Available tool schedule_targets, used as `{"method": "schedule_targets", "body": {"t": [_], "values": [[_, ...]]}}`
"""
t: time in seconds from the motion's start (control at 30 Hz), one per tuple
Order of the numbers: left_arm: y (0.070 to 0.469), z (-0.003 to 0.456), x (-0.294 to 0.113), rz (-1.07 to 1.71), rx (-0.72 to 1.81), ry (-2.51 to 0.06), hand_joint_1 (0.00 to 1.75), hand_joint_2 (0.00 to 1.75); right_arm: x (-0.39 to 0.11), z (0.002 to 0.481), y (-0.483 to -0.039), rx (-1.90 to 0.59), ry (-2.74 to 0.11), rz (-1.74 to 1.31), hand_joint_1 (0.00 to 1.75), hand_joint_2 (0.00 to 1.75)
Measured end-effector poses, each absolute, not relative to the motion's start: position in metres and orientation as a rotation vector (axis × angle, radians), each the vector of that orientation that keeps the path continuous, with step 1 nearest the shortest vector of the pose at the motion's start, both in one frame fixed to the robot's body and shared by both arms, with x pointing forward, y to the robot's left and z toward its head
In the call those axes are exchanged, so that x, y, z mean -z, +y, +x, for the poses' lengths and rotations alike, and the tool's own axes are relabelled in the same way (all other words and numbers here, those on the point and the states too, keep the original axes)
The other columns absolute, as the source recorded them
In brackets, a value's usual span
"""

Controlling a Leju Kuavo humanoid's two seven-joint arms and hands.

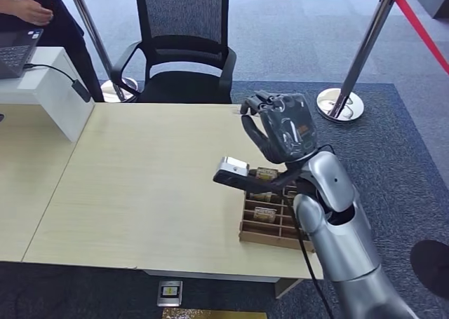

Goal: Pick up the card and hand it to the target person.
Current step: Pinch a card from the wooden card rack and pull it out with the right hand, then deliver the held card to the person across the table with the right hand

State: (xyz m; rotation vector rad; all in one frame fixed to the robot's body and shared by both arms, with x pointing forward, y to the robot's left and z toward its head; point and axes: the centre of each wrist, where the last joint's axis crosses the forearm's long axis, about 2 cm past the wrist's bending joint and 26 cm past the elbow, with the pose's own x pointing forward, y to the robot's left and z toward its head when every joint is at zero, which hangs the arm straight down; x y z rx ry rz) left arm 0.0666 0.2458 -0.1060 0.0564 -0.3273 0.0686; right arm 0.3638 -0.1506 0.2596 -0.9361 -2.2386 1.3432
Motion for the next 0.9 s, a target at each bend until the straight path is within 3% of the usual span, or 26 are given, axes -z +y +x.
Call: {"method": "schedule_targets", "body": {"t": [0.33, 0.9], "values": [[0.244, 0.067, 0.106, 0.054, -0.05, -0.31, 0.0, 0.0, -0.298, 0.378, -0.09, -1.404, -2.323, -0.863, 1.75, 1.75], [0.244, 0.072, 0.105, 0.054, -0.012, -0.3, 0.0, 0.0, -0.314, 0.384, -0.027, -1.473, -2.378, -0.704, 1.75, 1.75]]}}
